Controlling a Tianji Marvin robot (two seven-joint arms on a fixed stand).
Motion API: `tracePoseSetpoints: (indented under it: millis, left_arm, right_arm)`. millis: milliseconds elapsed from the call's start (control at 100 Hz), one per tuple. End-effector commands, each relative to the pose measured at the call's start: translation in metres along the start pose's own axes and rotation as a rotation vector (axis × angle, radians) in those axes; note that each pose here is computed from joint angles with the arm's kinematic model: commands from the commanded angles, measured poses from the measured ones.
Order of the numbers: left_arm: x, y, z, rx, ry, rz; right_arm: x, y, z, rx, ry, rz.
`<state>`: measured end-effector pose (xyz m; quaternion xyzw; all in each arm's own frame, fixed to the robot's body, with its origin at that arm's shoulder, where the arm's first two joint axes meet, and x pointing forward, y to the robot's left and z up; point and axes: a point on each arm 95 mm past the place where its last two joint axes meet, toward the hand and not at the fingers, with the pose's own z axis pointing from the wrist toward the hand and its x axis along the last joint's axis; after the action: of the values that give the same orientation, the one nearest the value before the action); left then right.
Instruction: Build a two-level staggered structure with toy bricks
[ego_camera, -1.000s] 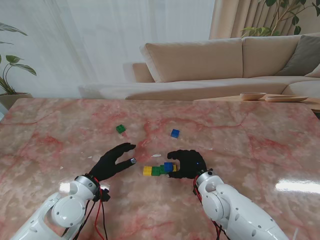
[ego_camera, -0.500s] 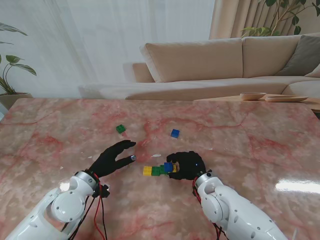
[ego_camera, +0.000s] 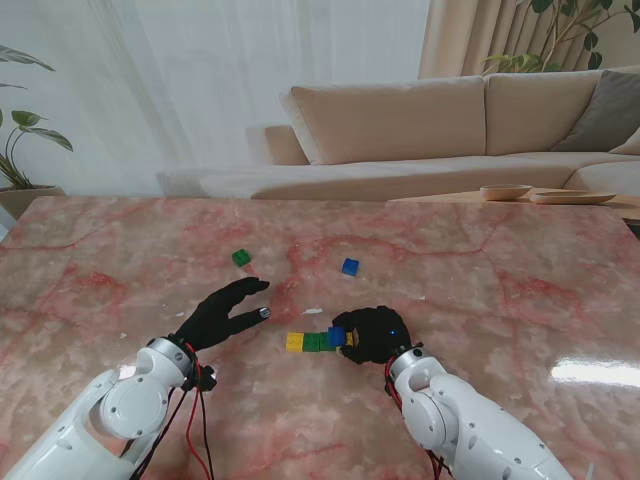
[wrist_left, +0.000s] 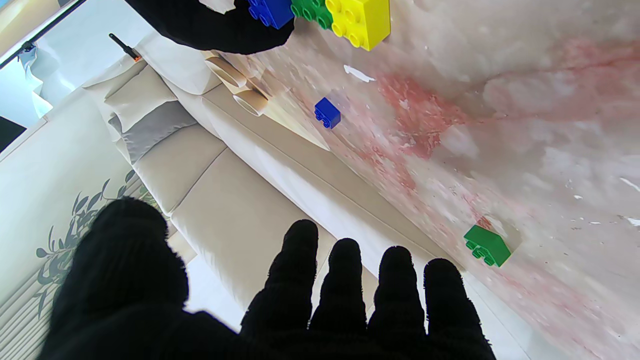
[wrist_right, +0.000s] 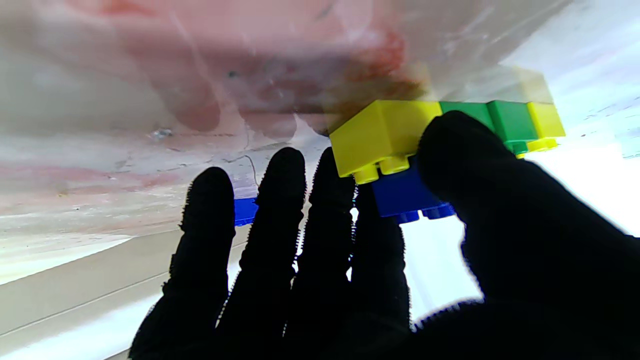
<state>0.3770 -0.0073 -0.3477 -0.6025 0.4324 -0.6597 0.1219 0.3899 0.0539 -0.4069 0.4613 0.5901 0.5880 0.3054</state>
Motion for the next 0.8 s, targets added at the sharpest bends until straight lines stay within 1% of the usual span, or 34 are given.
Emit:
tracePoseSetpoints:
  millis: [0,220,380,540,790]
  left_arm:
    - [-0.002,0.002,-0.002,-0.004,-0.008,0.000]
    - [-0.002,0.000,-0.001,-0.006,-0.009,0.008]
    - [-0.001,-0.009,0.003,-0.006,-0.004,0.032]
    - [-0.001,-0.025,0.014,-0.002,-0.009,0.061]
    - [-0.001,-0.062,0.043,-0.006,-0.029,0.132]
  right_arm:
    - [0.001,-0.006,-0.004,0.023,-0.001,0.007]
    - [0.001,-0.007,-0.003,0.019,0.002,0.010]
    - [0.001,-0.006,-0.004,0.025,0.004,0.008]
    - [0.001,-0.006,-0.004,0.025,0.000,0.009]
    - [0.001,-0.007,-0.001,0.017,-0.007,0.012]
